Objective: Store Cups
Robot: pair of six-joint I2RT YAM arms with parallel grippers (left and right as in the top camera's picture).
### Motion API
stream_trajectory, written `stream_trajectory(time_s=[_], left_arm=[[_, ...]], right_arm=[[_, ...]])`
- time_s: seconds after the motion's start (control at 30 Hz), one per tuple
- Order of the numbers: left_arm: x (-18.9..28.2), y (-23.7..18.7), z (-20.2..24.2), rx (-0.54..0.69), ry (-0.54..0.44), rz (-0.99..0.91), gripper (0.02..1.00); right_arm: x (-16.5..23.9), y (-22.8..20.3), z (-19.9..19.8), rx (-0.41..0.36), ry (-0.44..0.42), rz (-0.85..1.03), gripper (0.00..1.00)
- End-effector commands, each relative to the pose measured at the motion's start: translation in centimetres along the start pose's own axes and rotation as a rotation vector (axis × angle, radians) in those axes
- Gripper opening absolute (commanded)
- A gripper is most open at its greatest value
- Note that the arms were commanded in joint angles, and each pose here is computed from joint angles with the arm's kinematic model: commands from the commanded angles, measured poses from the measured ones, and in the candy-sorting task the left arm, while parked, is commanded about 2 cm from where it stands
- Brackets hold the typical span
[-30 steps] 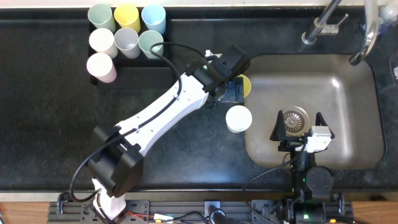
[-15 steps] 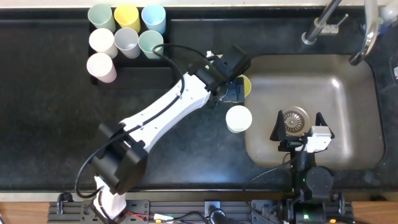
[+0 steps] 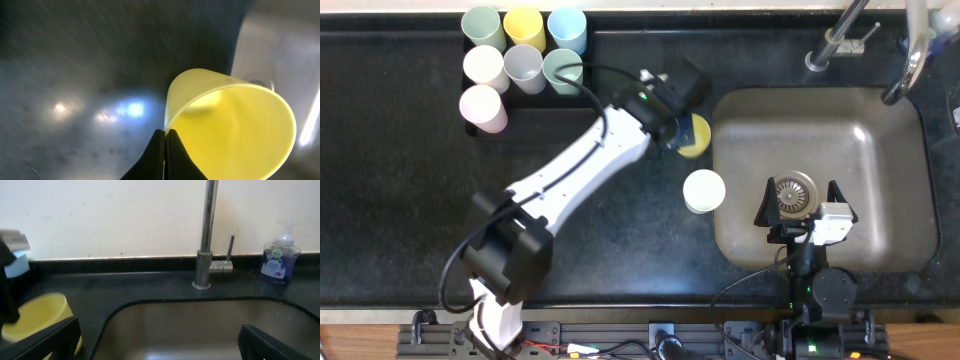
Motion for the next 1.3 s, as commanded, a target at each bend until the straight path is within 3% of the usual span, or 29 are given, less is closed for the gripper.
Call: stream_trajectory(time_s=[0.03, 0.3, 0.57, 1.3], left_arm=[[6.2, 4.8, 3.9, 0.117, 0.008, -0.188, 0.036], [12.3, 4.7, 15.1, 0.347, 0.130, -0.140, 0.036], [12.9, 3.5, 22.3, 0.514, 0.236, -0.065, 0.036], [8.1, 3.0, 25.9, 0.618, 0.294, 0.035, 0.036]], right_arm=[[0.0, -0.3, -0.1, -0.005, 0.002, 0.001, 0.996], [0.0, -0.3, -0.1, -0.005, 0.002, 0.001, 0.998], [0.0, -0.3, -0.1, -0.005, 0.002, 0.000, 0.998], [0.0, -0.3, -0.1, -0.005, 0.002, 0.001, 0.996]])
Point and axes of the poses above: each gripper's point midway between its finger pads, its own x axis back along the fingers, its own z axis along the line the jaws close on, y = z × x, the point moved 6 cm from there along x, back along the fingers, and after that the axes turned 13 degrees about -x, right-handed, at the moved point
